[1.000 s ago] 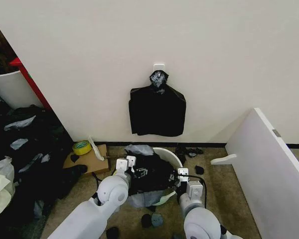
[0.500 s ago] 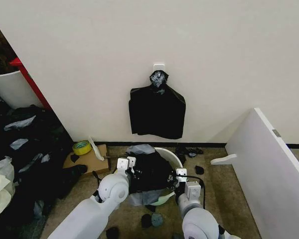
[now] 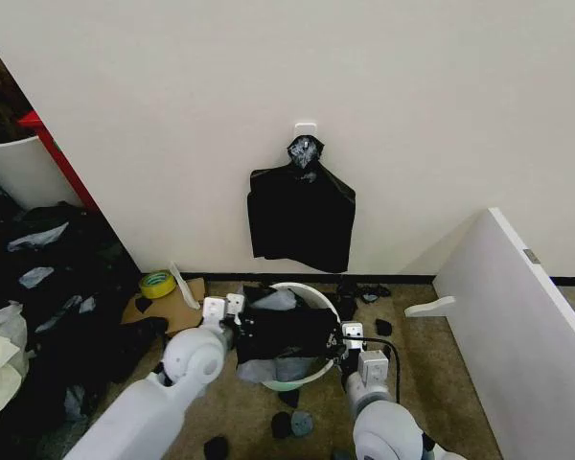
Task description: Place the garbage bag over the trash bin.
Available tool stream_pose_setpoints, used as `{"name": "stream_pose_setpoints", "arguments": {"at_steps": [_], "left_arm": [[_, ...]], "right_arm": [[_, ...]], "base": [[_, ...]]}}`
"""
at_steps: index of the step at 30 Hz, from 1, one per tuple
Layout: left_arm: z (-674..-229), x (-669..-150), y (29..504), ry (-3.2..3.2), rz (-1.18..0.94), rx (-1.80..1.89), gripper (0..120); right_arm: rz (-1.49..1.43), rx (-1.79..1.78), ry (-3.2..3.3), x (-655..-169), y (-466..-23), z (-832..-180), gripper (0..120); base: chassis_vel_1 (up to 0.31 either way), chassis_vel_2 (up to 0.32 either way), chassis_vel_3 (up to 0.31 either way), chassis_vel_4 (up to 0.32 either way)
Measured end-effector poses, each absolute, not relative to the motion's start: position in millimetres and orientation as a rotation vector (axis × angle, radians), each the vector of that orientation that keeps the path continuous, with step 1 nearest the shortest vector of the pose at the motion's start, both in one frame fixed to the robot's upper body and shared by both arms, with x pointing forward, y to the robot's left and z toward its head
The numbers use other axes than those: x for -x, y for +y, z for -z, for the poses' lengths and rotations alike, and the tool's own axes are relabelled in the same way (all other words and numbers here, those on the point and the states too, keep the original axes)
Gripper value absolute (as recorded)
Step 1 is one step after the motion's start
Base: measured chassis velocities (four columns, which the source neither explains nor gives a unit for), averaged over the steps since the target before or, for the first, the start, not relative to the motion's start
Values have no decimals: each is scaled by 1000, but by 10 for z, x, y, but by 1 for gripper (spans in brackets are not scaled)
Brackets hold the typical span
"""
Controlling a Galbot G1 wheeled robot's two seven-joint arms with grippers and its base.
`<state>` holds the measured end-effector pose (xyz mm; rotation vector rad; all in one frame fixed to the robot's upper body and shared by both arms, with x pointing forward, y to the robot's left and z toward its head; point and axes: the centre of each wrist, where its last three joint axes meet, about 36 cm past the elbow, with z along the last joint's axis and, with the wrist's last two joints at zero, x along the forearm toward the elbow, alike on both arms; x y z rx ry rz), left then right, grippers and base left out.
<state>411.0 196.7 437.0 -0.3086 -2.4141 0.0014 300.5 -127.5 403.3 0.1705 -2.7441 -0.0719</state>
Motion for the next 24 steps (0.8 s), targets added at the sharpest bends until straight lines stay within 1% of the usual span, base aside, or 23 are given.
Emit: {"name": "stream_pose_setpoints", "arguments": {"at_steps": [4,11,16,18,19,20,22,23,24], "left_arm": [[-4427,-4046,2040,-2432,27,334,5],[-4572,-3787,2093,-2457,91,425,5],[-4646,-3712,2097,-2472,109,448,5],[-4642,-3701,2109,-2504,149,444,5],[-4630,-3708,2120,-2521,161,438,5],[-4615,-3725,2137,-2536,178,428,5],[-4606,-3739,2147,-2544,187,423,5],[-4598,-3765,2163,-2556,197,418,5],[-4597,-3777,2169,-2560,201,417,5]], "right_arm": [[72,-156,-2760,-3037,-1318,-4009,0],[48,-96,-2785,-3167,-1468,-3859,0],[18,-100,-2764,-3121,-1499,-3801,0],[9,-130,-2747,-3025,-1472,-3836,0],[7,-148,-2749,-2978,-1460,-3869,3],[4,-175,-2755,-2912,-1450,-3916,10],[2,-188,-2758,-2885,-1446,-3934,11],[-6,-214,-2770,-2828,-1442,-3974,16],[-13,-228,-2778,-2799,-1442,-3994,16]], "base": [[0,0,0,0],[0,0,0,0],[0,0,0,0],[0,0,0,0],[0,0,0,0],[0,0,0,0],[0,0,0,0],[0,0,0,0],[0,0,0,0]]}}
